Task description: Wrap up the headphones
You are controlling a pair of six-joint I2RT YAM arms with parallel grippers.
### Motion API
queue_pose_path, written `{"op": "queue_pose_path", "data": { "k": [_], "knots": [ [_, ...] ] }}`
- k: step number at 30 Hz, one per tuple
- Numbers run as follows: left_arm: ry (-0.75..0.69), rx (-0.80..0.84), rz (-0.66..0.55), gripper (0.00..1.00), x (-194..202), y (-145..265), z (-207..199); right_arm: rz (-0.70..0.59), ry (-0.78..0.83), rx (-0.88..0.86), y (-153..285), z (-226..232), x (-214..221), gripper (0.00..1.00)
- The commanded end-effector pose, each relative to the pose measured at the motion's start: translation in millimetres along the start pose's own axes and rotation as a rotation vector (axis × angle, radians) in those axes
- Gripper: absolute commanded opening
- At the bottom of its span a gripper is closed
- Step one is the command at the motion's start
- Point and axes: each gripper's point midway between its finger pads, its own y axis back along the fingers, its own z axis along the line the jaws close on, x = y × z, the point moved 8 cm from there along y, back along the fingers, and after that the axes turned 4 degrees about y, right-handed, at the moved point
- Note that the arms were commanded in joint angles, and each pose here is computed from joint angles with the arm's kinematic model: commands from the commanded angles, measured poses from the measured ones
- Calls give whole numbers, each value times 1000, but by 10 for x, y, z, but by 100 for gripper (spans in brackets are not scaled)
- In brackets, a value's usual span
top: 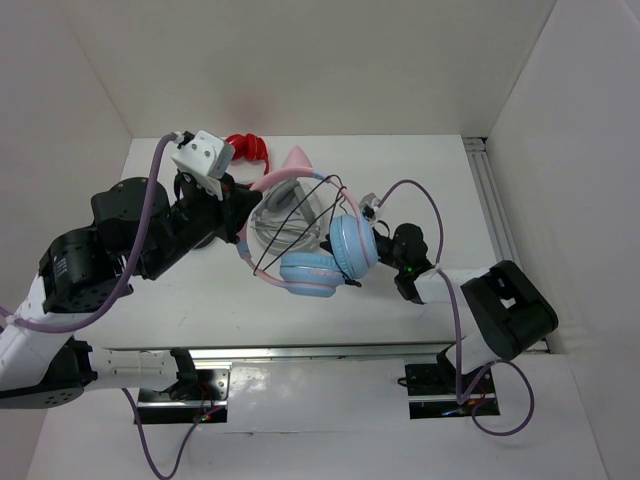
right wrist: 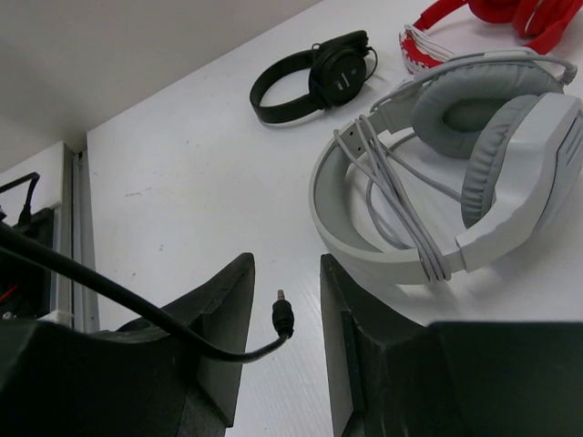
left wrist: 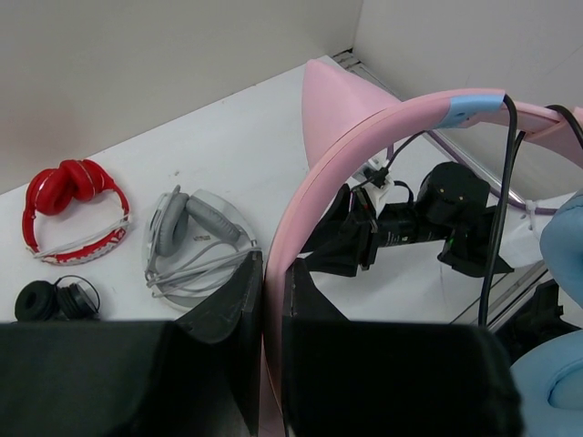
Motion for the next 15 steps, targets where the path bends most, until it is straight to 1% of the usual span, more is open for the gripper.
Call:
{"op": "queue_pose_path", "data": {
  "k": [1, 9, 11, 13, 15],
  "knots": [
    [159, 50, -185, 0, -408, 168, -28, -78, 47, -35, -10, 56, -111, 43],
    [156, 39, -179, 0, -396, 131, -37, -80, 40, -36, -14, 54, -99, 43],
    [156, 39, -179, 0, -396, 131, -37, -88, 45, -38, -16, 56, -113, 38],
    [156, 30, -180, 0, -397, 130, -28, -85, 45, -47, -14, 64, -110, 37],
    [156, 30, -180, 0, -397, 130, -28, -81, 45, -65, -24, 100, -101, 32]
  ]
}}
